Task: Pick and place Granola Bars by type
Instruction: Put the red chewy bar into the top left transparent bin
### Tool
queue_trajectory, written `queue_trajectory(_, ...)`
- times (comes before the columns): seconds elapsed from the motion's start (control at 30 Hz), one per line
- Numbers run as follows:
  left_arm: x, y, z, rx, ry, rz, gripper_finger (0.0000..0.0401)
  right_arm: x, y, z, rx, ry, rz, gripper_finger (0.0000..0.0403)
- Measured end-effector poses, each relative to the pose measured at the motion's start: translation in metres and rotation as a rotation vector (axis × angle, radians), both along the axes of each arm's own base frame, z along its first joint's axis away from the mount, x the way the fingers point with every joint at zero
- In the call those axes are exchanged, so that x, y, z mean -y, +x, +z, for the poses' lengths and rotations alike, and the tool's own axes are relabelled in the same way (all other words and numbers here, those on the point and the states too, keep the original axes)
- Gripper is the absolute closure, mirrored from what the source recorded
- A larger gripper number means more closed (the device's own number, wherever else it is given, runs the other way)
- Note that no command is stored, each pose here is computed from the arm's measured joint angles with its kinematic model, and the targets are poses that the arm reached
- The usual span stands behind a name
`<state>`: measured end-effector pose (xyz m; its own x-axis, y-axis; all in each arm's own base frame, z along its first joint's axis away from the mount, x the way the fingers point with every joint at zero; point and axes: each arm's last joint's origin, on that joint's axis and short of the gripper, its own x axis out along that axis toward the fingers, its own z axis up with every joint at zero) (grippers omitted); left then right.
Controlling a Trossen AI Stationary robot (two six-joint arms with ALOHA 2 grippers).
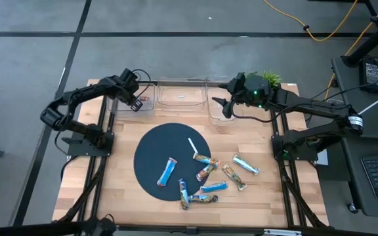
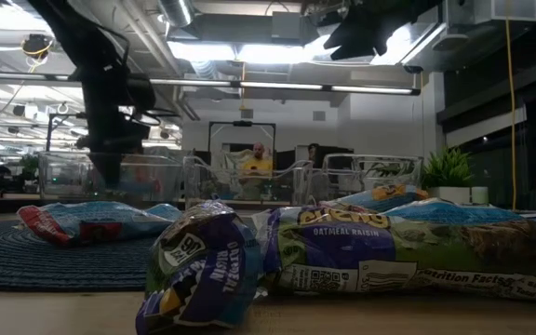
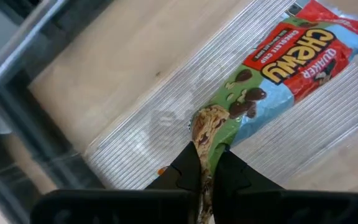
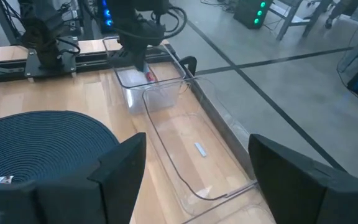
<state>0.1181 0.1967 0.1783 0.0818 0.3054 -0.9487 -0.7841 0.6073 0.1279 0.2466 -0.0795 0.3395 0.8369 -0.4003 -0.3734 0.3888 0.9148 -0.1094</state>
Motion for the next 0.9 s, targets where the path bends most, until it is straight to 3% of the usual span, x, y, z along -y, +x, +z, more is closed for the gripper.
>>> queue_trajectory(0.37,-0.002,0.002,-0.005,0.001,-0.025,-0.006,0.0381,0.000,0.000,0.000,-0.001,-0.002,0.002,0.0118)
queue_trajectory(0.6,0.000,0.000,0.001,0.001,0.003,0.004,0.0341,0.000,0.000,0.000,-0.012,-0.024,0.011,0.0118)
queue_trajectory(0.73,-0.001,0.001,0.019,0.024,0.036,0.001,0.0313,0.000,0.000,0.000,-0.012,-0.024,0.011,0.0118)
queue_trajectory(0.9,0.000,0.006,0.062,0.126,0.100,-0.034,0.0288,0.000,0.000,0.000,-0.012,-0.024,0.011,0.0118)
